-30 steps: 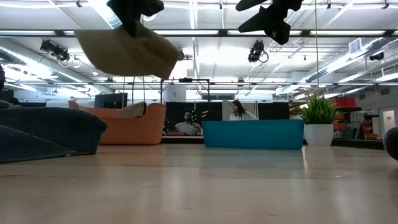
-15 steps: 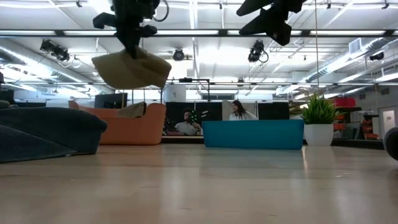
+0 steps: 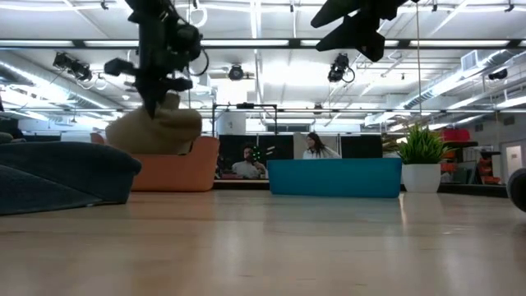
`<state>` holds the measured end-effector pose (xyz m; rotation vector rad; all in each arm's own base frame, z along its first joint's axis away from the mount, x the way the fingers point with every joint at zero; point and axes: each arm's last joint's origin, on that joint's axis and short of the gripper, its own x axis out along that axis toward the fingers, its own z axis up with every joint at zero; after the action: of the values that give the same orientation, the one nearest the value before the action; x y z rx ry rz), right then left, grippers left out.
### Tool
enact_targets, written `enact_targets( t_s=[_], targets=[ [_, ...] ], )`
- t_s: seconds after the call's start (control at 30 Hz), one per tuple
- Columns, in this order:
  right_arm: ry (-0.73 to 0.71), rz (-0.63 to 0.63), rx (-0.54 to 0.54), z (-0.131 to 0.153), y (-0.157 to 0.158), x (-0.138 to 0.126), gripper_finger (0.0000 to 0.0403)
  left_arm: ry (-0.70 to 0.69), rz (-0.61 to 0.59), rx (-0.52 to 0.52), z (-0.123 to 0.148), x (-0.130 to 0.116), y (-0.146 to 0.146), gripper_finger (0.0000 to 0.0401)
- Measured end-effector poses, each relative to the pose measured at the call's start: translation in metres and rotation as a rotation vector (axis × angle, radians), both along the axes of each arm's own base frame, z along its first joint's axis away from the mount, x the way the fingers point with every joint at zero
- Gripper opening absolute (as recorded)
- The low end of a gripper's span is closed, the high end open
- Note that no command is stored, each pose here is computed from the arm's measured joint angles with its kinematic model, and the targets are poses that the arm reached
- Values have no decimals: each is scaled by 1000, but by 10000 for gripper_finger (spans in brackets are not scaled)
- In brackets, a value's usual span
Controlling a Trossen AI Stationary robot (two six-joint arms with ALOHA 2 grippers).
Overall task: Pick & Place hat
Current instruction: Put the brown cap into the orange bin
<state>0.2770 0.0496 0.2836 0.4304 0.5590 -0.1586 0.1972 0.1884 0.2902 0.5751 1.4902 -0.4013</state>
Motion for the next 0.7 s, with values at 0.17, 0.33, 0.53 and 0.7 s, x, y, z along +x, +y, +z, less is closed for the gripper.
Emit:
enact_targets(
  t_s=[0.17,0.33,0.53,0.7],
  targets=[
    [0,-1,2,0,0,0,180,41,-25,59,-21,-11,14,12],
    [0,-4,5,0,0,0,180,44,19,65,-33,-17,20,28],
    [-1,-4,6,0,0,0,180,25,251,97,-38,-19,23,33],
    [-1,-4,6,0,0,0,180,14,353,151,-37,-15,24,48]
  ],
)
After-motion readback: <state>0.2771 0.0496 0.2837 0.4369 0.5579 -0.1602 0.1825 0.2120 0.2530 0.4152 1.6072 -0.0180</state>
